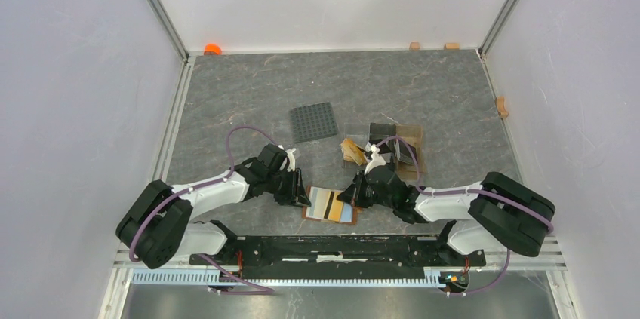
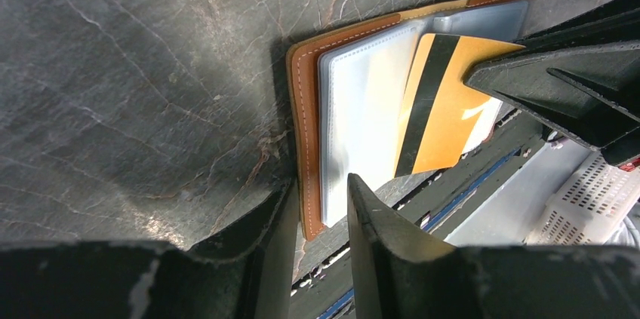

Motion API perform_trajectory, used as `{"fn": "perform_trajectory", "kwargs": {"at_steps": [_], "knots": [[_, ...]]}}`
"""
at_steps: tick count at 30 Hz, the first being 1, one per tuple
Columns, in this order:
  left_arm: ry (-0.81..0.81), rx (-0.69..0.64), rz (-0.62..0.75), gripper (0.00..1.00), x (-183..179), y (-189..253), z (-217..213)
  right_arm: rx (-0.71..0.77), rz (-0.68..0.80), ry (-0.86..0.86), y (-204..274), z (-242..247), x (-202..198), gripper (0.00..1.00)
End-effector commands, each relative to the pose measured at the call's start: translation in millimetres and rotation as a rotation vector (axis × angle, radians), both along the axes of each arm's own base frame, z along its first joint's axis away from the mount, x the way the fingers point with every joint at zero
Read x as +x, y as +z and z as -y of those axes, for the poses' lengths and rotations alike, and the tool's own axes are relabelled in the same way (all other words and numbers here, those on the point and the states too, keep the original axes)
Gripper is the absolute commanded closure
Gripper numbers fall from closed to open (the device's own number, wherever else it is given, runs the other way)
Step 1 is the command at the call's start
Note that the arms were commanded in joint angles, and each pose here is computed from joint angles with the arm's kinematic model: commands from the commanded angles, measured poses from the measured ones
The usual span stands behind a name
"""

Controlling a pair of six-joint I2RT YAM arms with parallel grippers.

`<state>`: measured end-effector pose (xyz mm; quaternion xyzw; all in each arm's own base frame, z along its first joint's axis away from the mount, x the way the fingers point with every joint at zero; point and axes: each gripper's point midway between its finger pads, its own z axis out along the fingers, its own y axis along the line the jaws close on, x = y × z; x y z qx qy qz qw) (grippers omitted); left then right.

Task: Put the credit cards into the card holder
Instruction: Insert the credit card into the card holder.

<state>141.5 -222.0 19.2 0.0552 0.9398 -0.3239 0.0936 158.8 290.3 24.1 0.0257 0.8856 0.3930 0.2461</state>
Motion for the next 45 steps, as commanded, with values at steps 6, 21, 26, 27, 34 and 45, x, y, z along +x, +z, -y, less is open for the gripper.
{"fn": "perform_trajectory", "kwargs": {"at_steps": [6, 21, 26, 27, 34, 45], "knots": [[-0.009, 0.03, -0.021, 0.66, -4.8, -9.2, -3.0, -0.046, -0.02, 0.038, -13.2, 0.3, -8.0, 1.0], [-0.008, 0.034, -0.024, 0.68, -4.6, -9.9, -3.1, -0.084, -0.036, 0.017, -22.2, 2.5, -5.1, 1.0], [-0.012, 0.032, -0.026, 0.7, -5.1, -9.8, -2.7, -0.086, -0.006, -0.018, -21.4, 0.9, 5.4, 1.0], [-0.012, 0.031, -0.025, 0.7, -5.1, -9.6, -2.7, -0.084, 0.004, -0.022, -19.6, -0.7, 8.2, 1.0], [-0.019, 0.01, -0.026, 0.71, -5.6, -6.7, 0.5, -0.08, 0.037, -0.036, -15.0, -8.2, 18.1, 1.0], [-0.022, -0.001, -0.024, 0.72, -6.9, -4.9, 1.6, -0.11, 0.056, -0.112, -17.2, 5.2, 22.0, 1.0]]}}
